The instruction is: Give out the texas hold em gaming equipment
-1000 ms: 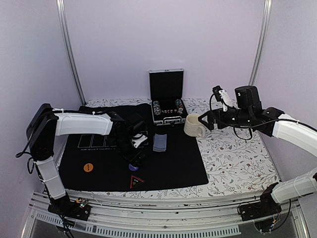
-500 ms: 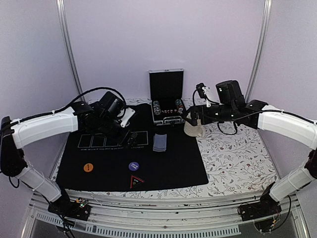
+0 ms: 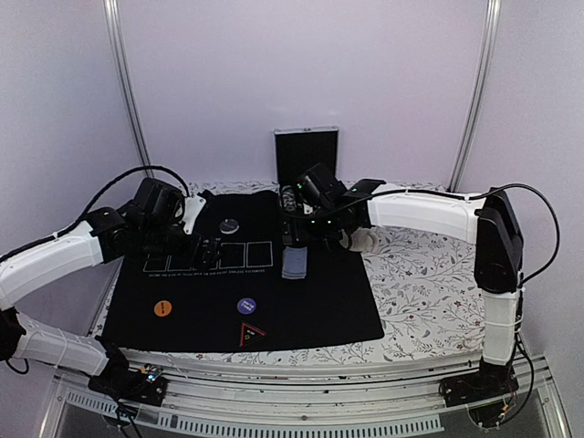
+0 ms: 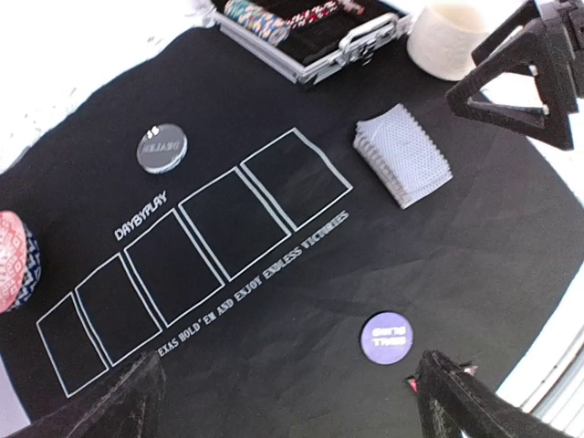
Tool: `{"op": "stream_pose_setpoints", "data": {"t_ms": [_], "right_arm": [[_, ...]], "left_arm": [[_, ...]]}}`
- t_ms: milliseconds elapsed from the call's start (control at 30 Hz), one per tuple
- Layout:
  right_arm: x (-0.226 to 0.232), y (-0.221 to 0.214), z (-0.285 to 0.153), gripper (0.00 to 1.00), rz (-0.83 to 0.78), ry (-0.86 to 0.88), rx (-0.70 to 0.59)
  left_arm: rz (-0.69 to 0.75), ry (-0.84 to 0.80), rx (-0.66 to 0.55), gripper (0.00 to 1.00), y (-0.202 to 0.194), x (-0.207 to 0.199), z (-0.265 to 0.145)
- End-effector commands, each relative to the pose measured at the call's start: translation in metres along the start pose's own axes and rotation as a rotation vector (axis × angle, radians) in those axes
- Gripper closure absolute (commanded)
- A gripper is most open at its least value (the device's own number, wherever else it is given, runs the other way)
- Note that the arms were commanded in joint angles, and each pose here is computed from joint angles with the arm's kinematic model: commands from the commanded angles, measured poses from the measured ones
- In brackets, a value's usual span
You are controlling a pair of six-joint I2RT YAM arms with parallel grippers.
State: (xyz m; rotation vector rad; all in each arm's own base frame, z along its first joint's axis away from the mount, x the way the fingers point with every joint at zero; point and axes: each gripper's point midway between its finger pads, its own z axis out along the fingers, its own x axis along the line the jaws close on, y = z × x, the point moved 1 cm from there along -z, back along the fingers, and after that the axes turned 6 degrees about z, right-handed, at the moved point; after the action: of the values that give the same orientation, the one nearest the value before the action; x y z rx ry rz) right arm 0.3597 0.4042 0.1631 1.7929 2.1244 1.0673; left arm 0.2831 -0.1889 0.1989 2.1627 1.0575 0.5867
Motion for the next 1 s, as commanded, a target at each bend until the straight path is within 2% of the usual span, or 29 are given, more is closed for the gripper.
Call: {"op": "stream_pose_setpoints", "data": {"t_ms": [0,267,700,933,967], "right_arm": [[-0.004,-0.015,0.023,0.01,0.04,-0.093,0.045],[-0.007,-0.043,0.061,0.01,0.047,-0.13,0.132],[-0.009,-0.059,0.104,0.01,-0.011,-0.148,0.159],[-0.001,-0.034,0.091,0.01,-0.092,-0.138,0.097],[0.007,-0.018,0.076,0.01,-0.13,-0.114,0.065]], "left_arm": [[0.007,0.046,-0.035,0.02,-0.004,0.012,0.003],[0.001,0.028,-0.028,0.02,-0.013,0.009,0.013],[0.0,0.024,-0.014,0.02,-0.019,0.009,0.017],[-0.001,0.025,-0.007,0.02,-0.02,0.009,0.019],[0.0,0.027,-0.006,0.02,-0.02,0.01,0.019]]}}
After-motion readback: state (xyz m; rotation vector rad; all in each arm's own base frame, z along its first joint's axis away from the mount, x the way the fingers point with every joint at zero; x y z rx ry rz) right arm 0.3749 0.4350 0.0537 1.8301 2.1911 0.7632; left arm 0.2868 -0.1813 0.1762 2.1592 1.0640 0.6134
